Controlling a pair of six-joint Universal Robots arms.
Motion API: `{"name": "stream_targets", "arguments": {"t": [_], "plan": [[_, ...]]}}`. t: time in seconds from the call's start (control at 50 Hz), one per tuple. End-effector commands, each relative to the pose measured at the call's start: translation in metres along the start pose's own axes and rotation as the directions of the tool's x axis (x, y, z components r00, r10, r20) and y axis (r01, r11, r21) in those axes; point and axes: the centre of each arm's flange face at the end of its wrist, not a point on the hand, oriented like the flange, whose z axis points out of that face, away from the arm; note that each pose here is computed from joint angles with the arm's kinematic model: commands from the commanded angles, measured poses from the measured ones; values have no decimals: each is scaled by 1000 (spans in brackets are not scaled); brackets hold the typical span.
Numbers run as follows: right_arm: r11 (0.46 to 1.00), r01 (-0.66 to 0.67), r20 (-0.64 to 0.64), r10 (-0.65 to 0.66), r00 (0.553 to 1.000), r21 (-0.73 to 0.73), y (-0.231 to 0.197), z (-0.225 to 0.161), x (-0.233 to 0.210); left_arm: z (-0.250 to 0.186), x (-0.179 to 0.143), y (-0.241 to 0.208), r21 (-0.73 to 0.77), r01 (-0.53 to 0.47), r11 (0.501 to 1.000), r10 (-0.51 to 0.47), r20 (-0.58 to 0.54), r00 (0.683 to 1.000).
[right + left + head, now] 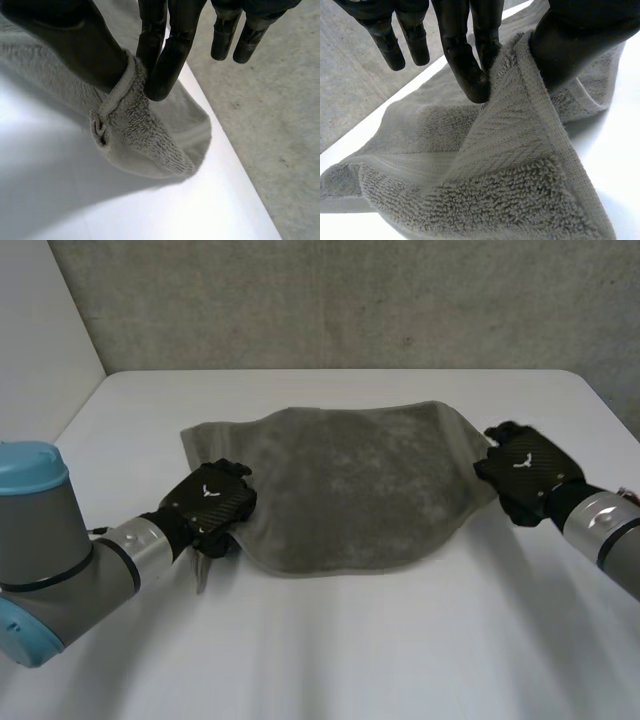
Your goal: Fold the towel.
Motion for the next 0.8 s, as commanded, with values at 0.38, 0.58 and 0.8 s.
{"name": "stream_targets", "arguments": {"t": [0.38, 0.58, 0.8], "plan": [[949, -314, -220, 301, 928, -25, 2, -23, 74, -11, 19, 1, -71, 8, 997, -6, 37, 999], [954, -299, -222, 285, 933, -31, -2, -31, 77, -23, 32, -7, -117, -13, 993, 23, 86, 996], [965, -218, -91, 206, 974, -146, 14, -54, 72, -61, 41, -30, -152, 1, 988, 4, 28, 1000]]}}
